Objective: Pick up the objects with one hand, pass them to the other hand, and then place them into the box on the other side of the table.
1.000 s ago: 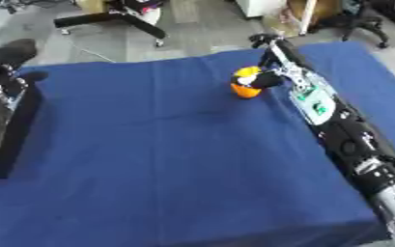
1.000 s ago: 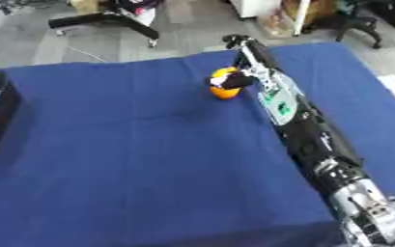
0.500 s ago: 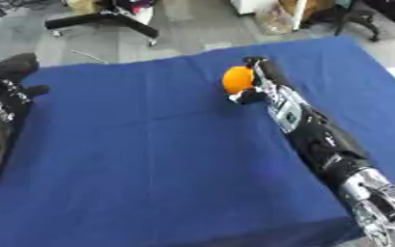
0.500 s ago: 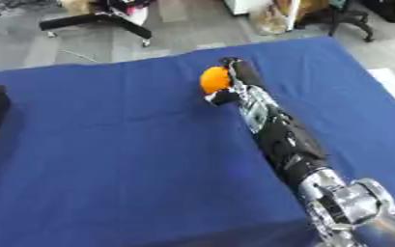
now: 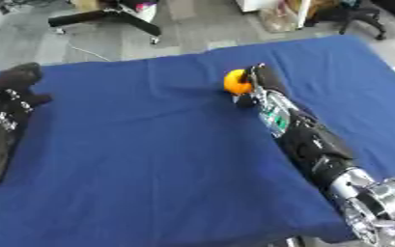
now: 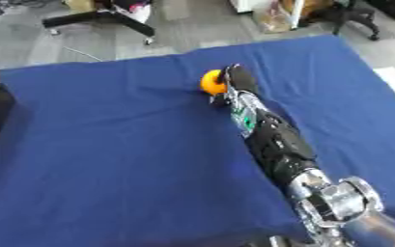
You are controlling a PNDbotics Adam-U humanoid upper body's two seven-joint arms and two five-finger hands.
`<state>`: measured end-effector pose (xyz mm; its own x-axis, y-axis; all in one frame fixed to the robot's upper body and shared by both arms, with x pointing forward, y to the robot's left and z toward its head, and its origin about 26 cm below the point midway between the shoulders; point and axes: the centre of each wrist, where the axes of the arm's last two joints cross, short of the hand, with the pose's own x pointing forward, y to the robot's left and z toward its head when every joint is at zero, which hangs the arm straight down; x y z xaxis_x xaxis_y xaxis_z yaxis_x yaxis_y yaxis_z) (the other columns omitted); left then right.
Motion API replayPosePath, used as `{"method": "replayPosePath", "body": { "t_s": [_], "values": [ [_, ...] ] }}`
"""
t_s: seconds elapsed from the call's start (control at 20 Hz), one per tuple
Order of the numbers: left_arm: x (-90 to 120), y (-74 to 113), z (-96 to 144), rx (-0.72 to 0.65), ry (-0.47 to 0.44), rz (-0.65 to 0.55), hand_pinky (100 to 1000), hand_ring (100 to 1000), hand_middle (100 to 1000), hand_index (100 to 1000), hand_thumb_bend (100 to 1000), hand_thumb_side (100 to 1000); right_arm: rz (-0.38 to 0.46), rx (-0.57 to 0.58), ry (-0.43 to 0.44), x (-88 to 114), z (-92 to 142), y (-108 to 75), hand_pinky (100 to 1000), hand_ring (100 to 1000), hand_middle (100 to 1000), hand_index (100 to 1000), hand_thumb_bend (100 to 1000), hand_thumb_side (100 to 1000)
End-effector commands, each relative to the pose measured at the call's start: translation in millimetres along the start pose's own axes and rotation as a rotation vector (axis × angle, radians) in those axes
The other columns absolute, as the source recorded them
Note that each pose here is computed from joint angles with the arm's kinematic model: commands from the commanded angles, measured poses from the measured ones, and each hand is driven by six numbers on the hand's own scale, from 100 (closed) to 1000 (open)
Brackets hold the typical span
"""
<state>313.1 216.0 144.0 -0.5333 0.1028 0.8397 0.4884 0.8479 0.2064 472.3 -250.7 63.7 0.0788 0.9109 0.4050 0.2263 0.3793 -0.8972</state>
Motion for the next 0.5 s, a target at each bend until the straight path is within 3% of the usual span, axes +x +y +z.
{"method": "replayPosePath", "body": {
  "t_s": [0.05,0.5],
  "values": [
    [0.6,2.6,0.3,0.004,0.010,-0.018,853,954,853,800,148,860,-0.025,-0.135,-0.061,8.6,-12.3,-29.4,355,165,197,325,100,100],
    [-19.2,6.8,13.3,0.052,0.101,-0.015,853,956,852,800,157,879,-0.204,-0.200,-0.269,46.3,-10.6,-75.3,357,182,203,328,156,100]
  ]
}}
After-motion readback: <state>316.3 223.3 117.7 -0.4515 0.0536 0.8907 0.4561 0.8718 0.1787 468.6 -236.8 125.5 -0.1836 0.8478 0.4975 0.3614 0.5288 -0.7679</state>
